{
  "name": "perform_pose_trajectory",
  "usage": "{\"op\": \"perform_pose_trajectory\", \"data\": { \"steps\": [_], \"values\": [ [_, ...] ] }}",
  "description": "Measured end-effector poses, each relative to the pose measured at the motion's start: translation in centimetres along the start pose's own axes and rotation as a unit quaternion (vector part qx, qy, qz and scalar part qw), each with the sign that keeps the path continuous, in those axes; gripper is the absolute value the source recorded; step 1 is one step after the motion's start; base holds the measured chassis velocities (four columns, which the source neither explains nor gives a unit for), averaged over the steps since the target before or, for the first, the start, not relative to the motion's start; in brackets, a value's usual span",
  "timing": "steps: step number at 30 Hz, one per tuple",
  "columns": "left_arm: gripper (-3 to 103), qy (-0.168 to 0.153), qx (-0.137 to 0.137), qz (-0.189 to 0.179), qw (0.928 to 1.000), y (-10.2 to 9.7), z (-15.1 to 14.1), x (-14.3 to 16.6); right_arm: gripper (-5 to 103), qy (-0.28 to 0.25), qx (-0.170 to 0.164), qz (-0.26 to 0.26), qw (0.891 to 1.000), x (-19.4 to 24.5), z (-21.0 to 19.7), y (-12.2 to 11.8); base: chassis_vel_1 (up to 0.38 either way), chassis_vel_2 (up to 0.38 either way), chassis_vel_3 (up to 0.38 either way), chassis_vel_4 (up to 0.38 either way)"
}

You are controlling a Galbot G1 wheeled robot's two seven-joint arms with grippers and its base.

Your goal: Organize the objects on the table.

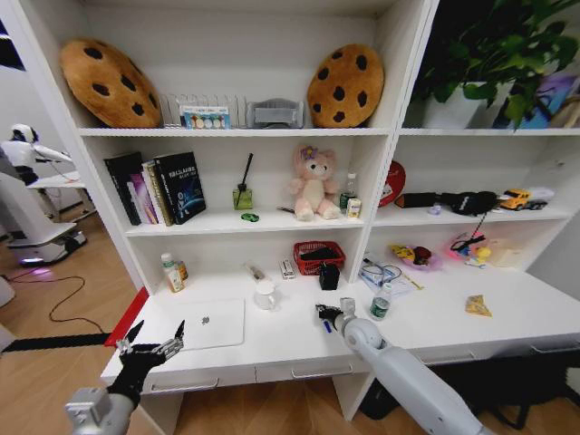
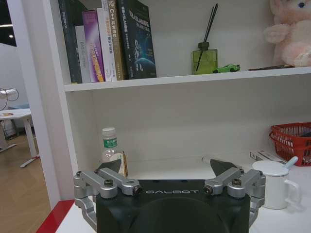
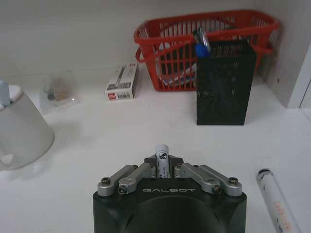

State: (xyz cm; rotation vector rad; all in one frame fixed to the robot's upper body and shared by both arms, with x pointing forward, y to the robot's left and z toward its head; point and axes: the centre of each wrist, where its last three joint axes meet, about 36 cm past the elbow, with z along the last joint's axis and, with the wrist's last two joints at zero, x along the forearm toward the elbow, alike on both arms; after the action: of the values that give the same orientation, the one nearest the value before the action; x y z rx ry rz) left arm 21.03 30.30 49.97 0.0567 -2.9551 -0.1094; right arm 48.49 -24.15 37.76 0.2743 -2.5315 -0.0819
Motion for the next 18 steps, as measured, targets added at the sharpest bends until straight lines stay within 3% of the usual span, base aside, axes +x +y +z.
{"op": "perform_pose_trajectory", "data": {
  "steps": [3, 5, 8, 10, 11, 13, 16, 18],
  "values": [
    [100, 0.000, 0.000, 0.000, 1.0000, 0.0, 0.0, 0.0, 12, -0.037, 0.021, 0.000, 0.999, 0.4, -0.2, -0.1, 0.000, 0.000, 0.000, 0.000],
    [100, 0.000, 0.000, 0.000, 1.0000, 0.0, 0.0, 0.0, 12, -0.163, 0.096, -0.003, 0.982, 1.7, -1.4, -0.5, 0.000, 0.000, 0.000, 0.000],
    [100, 0.000, 0.000, 0.000, 1.0000, 0.0, 0.0, 0.0, 12, -0.203, 0.111, 0.001, 0.973, 1.8, -1.8, -0.9, 0.000, 0.000, 0.000, 0.000],
    [100, 0.000, 0.000, 0.000, 1.0000, 0.0, 0.0, 0.0, 12, -0.283, 0.135, 0.010, 0.950, 0.7, -2.6, -3.0, 0.000, 0.000, 0.000, 0.000],
    [100, 0.000, 0.000, 0.000, 1.0000, 0.0, 0.0, 0.0, 12, -0.283, 0.135, 0.010, 0.950, 0.7, -2.6, -3.0, 0.000, 0.000, 0.000, 0.000],
    [100, 0.000, 0.000, 0.000, 1.0000, 0.0, 0.0, 0.0, 12, -0.326, 0.140, 0.023, 0.935, -0.7, -2.7, -4.5, 0.000, 0.000, 0.000, 0.000],
    [100, 0.000, 0.000, 0.000, 1.0000, 0.0, 0.0, 0.0, 12, -0.345, 0.139, 0.029, 0.928, -1.4, -2.8, -5.1, 0.000, 0.000, 0.000, 0.000],
    [100, 0.000, 0.000, 0.000, 1.0000, 0.0, 0.0, 0.0, 12, -0.381, 0.138, 0.037, 0.914, -2.9, -3.1, -5.9, 0.000, 0.000, 0.000, 0.000]
  ]
}}
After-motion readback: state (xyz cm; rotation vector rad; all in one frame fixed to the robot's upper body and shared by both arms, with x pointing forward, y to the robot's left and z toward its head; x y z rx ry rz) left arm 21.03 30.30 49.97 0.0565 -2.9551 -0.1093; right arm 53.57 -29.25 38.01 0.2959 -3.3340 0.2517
